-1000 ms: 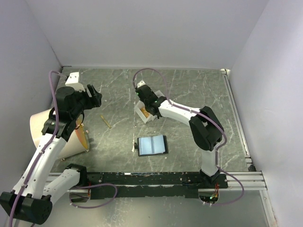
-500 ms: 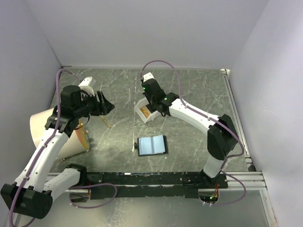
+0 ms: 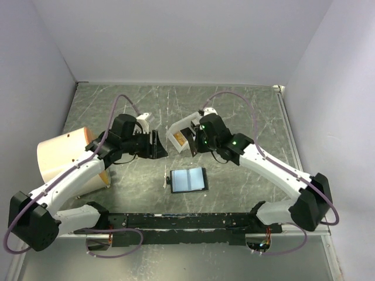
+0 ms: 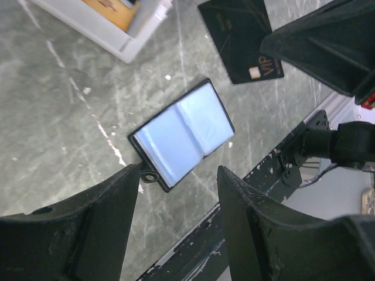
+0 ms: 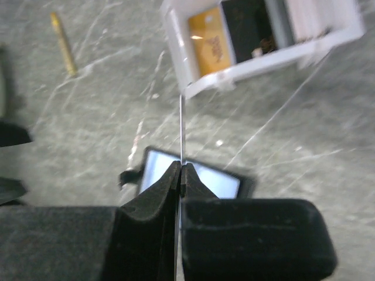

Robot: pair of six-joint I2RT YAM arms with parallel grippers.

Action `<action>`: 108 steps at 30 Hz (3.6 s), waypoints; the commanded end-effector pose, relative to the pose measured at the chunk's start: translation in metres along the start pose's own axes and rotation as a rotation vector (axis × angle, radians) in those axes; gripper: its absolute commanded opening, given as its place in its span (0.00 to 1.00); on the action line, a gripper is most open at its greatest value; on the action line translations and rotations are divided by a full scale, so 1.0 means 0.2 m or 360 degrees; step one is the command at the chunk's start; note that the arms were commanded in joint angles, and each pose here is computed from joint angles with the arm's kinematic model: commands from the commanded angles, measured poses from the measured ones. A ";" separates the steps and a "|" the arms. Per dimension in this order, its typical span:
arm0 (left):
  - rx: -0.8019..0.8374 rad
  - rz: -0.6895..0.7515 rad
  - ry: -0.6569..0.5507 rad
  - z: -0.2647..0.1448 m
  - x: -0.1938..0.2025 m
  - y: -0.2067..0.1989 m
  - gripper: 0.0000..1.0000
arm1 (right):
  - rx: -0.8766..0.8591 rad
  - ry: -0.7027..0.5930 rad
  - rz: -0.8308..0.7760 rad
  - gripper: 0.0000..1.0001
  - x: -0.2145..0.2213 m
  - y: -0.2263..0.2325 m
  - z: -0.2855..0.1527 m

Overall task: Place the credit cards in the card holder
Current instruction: Pick up the credit card from the storage box, then insert the credit card into the card holder.

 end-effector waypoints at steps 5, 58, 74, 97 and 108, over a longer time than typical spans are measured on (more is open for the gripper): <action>-0.0017 0.0003 0.0055 0.14 0.11 -0.04 0.70 | -0.0318 0.0108 0.0516 0.00 0.21 0.04 -0.08; -0.0126 -0.0092 0.0221 0.32 0.39 0.05 0.34 | -0.0448 0.0133 0.0711 0.00 0.67 -0.16 0.07; 0.0116 -0.0088 0.0317 0.47 0.45 0.03 0.39 | -0.0441 0.0188 0.0755 0.00 0.74 -0.18 0.10; -0.0296 -0.0062 0.0453 0.52 0.63 0.24 0.25 | -0.0558 0.0281 0.0882 0.00 0.82 -0.20 0.15; -0.0327 -0.0065 0.0459 0.51 0.66 0.25 0.25 | -0.0470 0.0278 0.0873 0.01 0.85 -0.23 0.18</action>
Point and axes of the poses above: each gripper's point midway between its finger pads, its own z axis out along the fingers, its own y axis along the line the jaws close on, x = y × z, the point moved 9 cm from there along -z, back along the fingers, and after that the axes turned 2 degrees about z, right-handed, at the moved point
